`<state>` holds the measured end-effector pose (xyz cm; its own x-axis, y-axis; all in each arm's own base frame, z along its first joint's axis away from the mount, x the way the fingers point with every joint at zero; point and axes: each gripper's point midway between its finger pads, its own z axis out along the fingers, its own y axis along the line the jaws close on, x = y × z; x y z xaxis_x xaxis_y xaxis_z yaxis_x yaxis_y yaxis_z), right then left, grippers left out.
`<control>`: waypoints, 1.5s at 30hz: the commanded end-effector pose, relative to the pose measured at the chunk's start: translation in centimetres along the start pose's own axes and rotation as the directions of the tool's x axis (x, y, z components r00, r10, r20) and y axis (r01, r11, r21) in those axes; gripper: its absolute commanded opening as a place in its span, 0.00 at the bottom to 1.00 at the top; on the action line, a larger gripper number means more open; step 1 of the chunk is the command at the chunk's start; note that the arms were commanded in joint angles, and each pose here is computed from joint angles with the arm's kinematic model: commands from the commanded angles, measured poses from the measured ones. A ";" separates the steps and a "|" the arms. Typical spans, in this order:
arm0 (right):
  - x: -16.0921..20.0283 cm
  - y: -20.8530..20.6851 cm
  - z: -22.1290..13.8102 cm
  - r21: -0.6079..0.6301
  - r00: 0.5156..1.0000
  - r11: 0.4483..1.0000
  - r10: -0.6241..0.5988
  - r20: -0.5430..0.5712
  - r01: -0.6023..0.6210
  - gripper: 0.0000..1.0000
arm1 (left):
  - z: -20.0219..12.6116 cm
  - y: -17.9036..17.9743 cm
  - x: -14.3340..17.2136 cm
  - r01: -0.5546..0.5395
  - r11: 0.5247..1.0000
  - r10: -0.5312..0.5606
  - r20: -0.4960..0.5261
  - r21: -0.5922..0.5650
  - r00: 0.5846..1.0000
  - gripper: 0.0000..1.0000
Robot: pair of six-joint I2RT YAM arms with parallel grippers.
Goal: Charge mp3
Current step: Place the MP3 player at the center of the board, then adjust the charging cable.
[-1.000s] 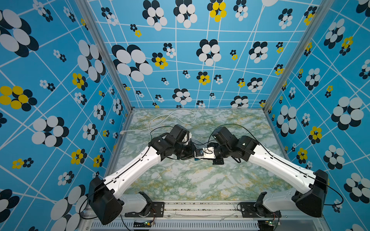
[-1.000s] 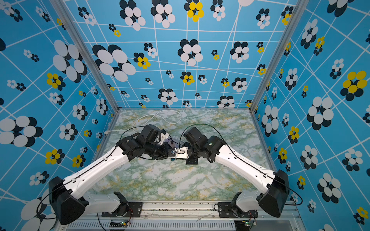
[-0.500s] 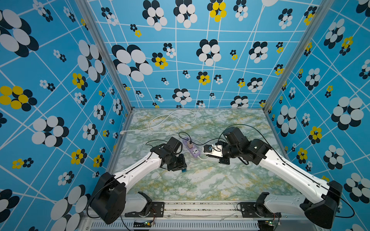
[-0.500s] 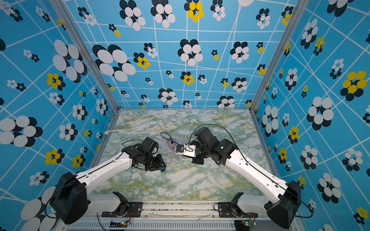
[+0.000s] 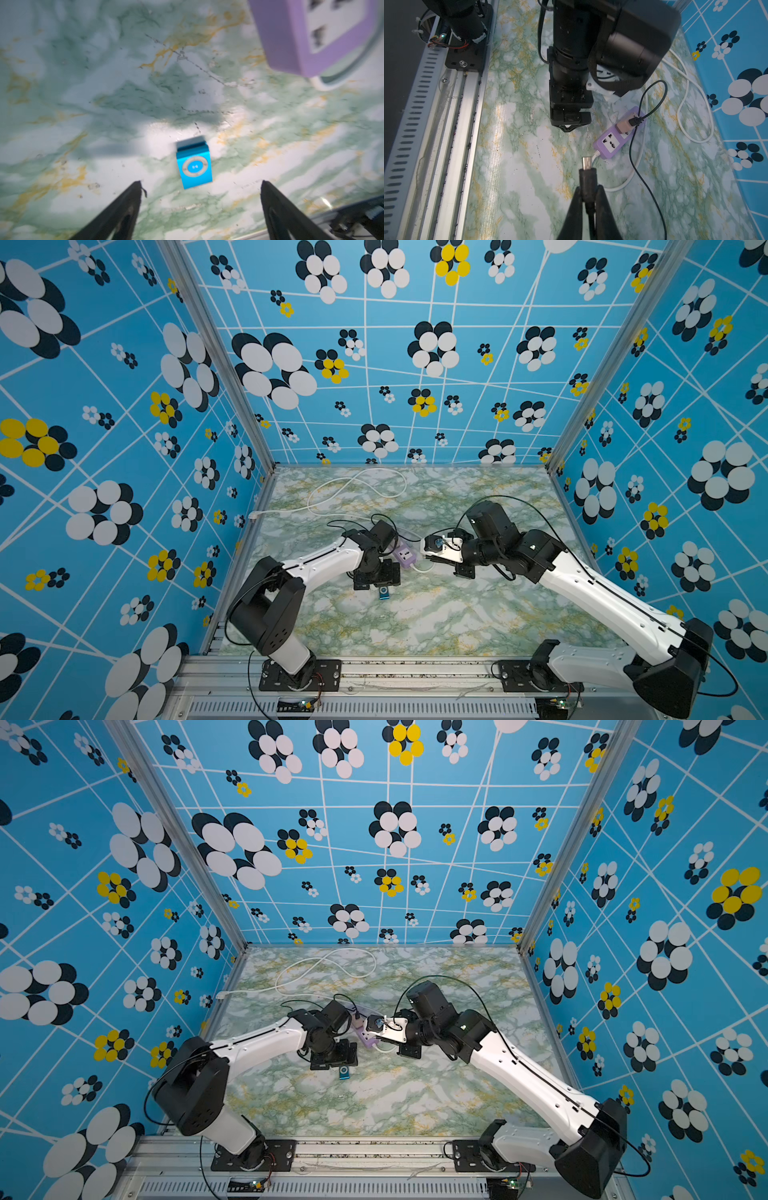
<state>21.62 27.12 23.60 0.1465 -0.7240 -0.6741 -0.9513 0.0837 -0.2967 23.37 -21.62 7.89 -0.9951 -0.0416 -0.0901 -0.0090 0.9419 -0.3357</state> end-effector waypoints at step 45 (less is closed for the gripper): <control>-1.0 -2.2 -2.3 0.044 0.998 0.999 -0.032 0.061 0.029 0.02 | -14.8 -17.3 0.2 -0.149 0.383 0.157 0.095 0.912 0.983 0.31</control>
<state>22.62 26.03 25.78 0.1825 -0.6854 -0.7049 -0.9383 0.0929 -0.3332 22.24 -33.02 27.04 -0.9745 0.0551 -0.2175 0.2218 0.0890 -0.9710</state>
